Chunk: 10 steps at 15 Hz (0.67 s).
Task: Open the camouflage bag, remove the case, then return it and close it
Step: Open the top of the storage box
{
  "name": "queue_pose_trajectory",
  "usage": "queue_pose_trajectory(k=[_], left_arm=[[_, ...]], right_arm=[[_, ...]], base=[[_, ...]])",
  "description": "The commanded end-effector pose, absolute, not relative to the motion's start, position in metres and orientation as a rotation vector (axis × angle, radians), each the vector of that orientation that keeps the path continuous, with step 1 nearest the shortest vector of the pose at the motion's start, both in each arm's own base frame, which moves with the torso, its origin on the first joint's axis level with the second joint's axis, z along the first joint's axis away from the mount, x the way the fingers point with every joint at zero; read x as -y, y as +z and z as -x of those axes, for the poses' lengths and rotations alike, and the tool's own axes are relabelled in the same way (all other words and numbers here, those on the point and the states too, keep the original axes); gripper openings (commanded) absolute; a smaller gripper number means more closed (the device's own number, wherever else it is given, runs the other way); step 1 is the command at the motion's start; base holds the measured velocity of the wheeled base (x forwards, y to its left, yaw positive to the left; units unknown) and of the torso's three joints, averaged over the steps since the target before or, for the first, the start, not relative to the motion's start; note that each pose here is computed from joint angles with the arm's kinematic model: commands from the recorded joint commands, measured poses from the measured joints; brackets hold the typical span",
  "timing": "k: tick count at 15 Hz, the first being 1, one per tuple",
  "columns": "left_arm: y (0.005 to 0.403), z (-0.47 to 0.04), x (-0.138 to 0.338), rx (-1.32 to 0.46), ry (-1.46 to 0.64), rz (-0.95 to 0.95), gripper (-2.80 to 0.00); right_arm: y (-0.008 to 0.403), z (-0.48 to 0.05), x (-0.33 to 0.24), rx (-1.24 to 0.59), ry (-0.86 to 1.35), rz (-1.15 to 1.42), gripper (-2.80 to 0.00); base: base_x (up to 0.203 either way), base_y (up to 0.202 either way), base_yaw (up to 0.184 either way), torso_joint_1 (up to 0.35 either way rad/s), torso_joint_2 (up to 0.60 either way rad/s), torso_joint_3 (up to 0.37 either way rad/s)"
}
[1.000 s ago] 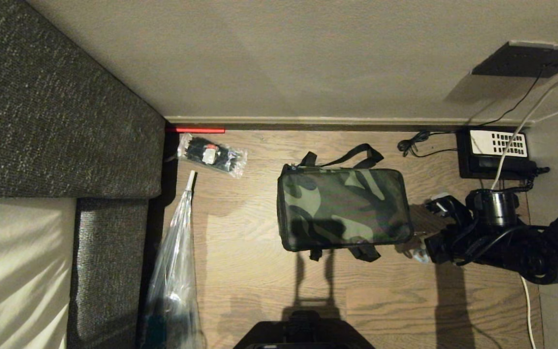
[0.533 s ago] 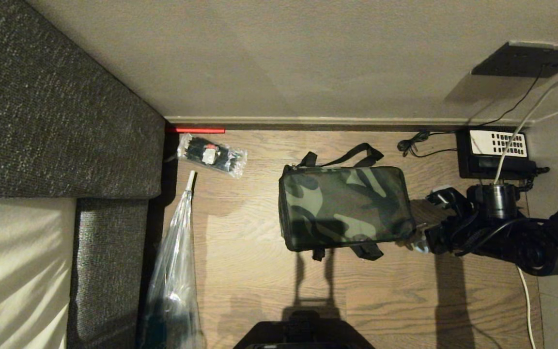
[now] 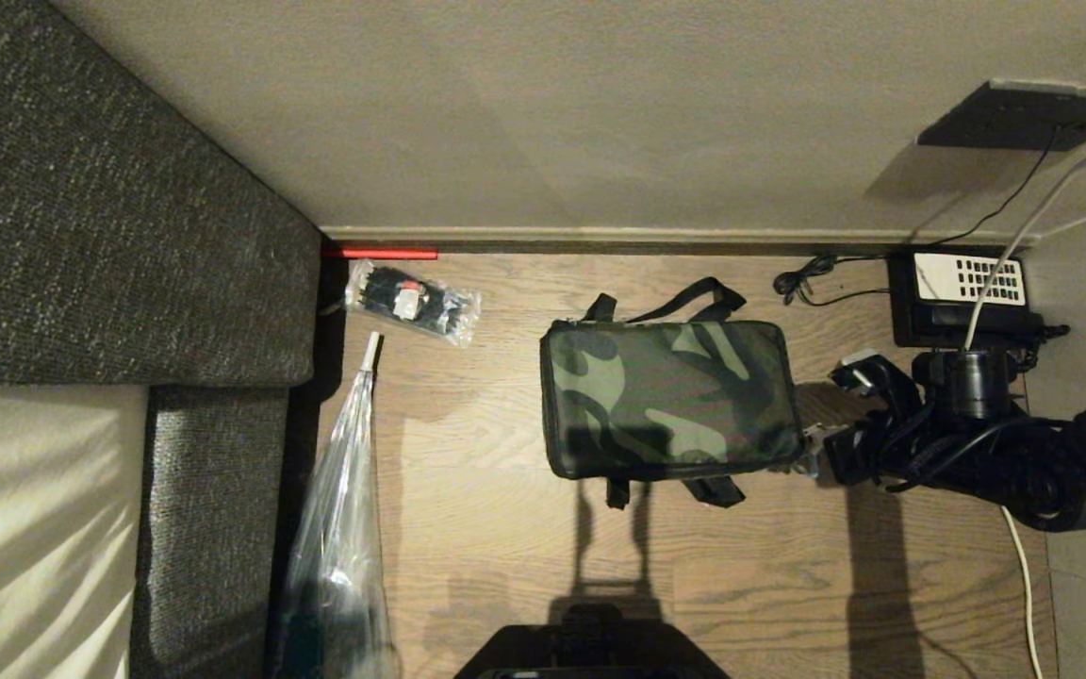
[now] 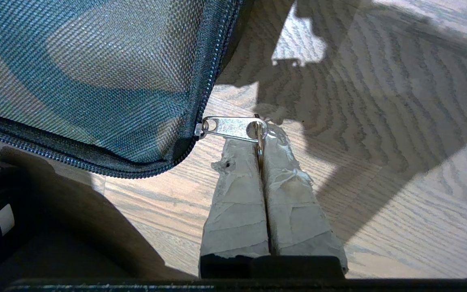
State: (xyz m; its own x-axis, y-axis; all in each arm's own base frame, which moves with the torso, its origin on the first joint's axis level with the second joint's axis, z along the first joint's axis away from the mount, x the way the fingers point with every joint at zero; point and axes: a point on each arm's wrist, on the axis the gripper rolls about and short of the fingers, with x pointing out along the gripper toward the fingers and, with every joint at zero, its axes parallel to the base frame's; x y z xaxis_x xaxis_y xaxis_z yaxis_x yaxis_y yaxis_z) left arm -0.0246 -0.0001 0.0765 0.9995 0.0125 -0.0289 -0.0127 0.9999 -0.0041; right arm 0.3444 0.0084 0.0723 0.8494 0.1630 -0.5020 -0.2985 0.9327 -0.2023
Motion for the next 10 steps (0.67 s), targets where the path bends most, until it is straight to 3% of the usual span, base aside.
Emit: queue_pose_trajectory(k=[1, 10], left_arm=[[0.0765, 0.0246, 0.0001, -0.029, 0.012, 0.005, -2.80], [0.0765, 0.0246, 0.0001, -0.029, 0.014, 0.005, -2.80]], right_arm=[[0.0751, -0.3477, -0.0125, -0.478, 0.257, 0.286, -2.80], [0.0785, -0.3542, -0.0137, -0.457, 0.255, 0.285, -2.80]], base=[[0.000, 0.000, 0.000, 0.000, 0.00, 0.000], [0.000, 0.000, 0.000, 0.000, 0.00, 0.000]])
